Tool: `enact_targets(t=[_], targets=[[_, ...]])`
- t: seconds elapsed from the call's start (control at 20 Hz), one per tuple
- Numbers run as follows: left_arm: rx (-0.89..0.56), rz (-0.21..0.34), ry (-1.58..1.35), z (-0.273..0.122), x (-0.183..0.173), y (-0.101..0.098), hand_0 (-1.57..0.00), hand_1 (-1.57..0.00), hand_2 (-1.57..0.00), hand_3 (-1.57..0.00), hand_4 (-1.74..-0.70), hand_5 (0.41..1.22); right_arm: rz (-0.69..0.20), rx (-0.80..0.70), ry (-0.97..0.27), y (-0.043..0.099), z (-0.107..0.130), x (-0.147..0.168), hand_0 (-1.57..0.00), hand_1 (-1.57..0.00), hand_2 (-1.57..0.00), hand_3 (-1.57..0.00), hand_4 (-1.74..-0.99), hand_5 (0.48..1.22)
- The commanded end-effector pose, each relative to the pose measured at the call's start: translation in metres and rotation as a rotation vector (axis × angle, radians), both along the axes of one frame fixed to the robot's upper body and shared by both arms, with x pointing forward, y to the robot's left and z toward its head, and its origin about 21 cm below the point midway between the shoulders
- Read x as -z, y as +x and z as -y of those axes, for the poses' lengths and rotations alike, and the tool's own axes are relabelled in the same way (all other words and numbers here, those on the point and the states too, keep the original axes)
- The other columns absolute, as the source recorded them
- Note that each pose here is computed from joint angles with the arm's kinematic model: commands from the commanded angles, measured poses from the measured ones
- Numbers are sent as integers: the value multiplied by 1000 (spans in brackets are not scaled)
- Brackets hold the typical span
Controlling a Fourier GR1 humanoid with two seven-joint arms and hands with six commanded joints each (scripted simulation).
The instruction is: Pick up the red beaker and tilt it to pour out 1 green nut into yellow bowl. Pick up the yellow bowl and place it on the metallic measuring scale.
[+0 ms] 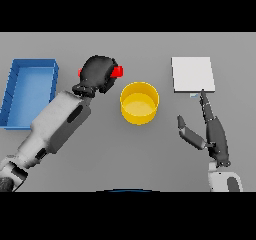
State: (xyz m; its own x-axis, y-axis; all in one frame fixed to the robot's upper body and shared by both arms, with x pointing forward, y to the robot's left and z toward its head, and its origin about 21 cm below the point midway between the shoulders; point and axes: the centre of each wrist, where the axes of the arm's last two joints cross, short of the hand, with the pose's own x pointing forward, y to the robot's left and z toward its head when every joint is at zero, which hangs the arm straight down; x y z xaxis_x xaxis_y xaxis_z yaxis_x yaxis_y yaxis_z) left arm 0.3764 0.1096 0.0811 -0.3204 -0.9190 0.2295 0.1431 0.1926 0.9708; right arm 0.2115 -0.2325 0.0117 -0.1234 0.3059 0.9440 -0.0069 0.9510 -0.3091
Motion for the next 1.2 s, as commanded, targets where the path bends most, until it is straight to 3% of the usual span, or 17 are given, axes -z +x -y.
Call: enact_targets(t=[0.0,0.15,0.2,0.4,0.7,1.15], targets=[[26,8,46,2,-2,1,-1570,-1570,-1570,-1570,-1740,1182,6,-6,5,-1,-3,-1,1,1,1,1,-1274,702],[81,45,196,6,-9,7,-1571,-1571,-1571,-1571,-1649,1201,-9,2,8,-4,-1,3,1,1,1,1,-1284,705],[102,54,249,9,-14,9,-1571,-1571,-1571,-1571,-1666,1205,-16,4,15,-5,0,7,1,1,1,1,-1283,702],[203,55,462,26,-20,11,-1571,-1571,-1571,-1277,-1701,1215,14,8,53,-1,-4,3,1,1,1,1,-1292,678],[376,81,748,49,-21,11,-1571,-1571,-1571,-1494,-1729,1219,2,15,92,-2,-5,8,1,1,1,1,-1290,644],[460,188,1057,70,-28,15,-1571,-1571,-1571,-1561,-1739,1221,-23,47,61,0,-5,11,1,1,1,1,-1276,593]])
